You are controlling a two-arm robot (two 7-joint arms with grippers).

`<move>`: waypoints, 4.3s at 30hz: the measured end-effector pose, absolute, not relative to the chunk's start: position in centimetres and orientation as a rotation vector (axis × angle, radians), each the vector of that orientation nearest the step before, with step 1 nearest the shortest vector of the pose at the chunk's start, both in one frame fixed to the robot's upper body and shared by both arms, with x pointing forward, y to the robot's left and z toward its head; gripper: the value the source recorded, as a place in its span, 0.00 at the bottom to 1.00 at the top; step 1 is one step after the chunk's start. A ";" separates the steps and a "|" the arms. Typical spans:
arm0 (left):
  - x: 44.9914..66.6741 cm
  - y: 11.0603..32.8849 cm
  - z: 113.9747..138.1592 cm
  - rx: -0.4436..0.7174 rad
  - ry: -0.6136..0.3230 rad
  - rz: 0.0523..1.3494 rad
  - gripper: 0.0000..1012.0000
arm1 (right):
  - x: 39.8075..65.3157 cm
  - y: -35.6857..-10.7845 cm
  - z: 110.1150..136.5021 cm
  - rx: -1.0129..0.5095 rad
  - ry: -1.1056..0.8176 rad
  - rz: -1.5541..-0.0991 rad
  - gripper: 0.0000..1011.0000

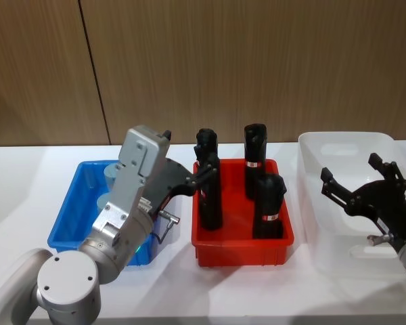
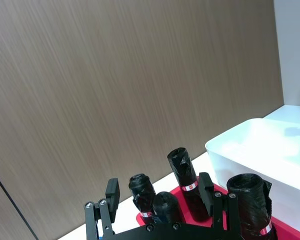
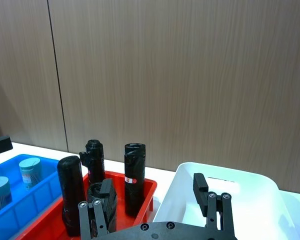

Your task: Pick the cotton swabs from the blue box and place them into the white box.

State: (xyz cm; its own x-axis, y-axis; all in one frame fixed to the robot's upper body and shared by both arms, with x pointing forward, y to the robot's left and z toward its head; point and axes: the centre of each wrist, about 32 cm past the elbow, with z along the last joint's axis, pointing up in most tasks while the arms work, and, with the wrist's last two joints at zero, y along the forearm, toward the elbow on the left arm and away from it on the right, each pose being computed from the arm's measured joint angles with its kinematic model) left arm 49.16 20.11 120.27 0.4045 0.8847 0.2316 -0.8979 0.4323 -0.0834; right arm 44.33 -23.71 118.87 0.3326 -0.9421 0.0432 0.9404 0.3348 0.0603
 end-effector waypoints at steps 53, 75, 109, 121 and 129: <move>49.8 25.3 118.3 0.266 0.249 1.608 0.99 | 44.3 -23.7 118.9 0.026 -0.075 -1.229 0.99; 52.7 26.9 117.8 0.297 0.340 1.524 0.99 | 44.3 -23.7 118.9 0.026 -0.075 -1.229 0.99; 54.7 27.0 118.0 0.351 0.385 1.483 0.99 | 44.3 -23.7 118.9 0.026 -0.075 -1.229 0.99; 55.7 27.0 117.4 0.375 0.405 1.446 0.99 | 44.3 -23.7 118.9 0.026 -0.075 -1.230 0.99; 56.4 27.1 117.2 0.385 0.407 1.432 0.99 | 44.3 -23.7 118.9 0.026 -0.075 -1.230 0.99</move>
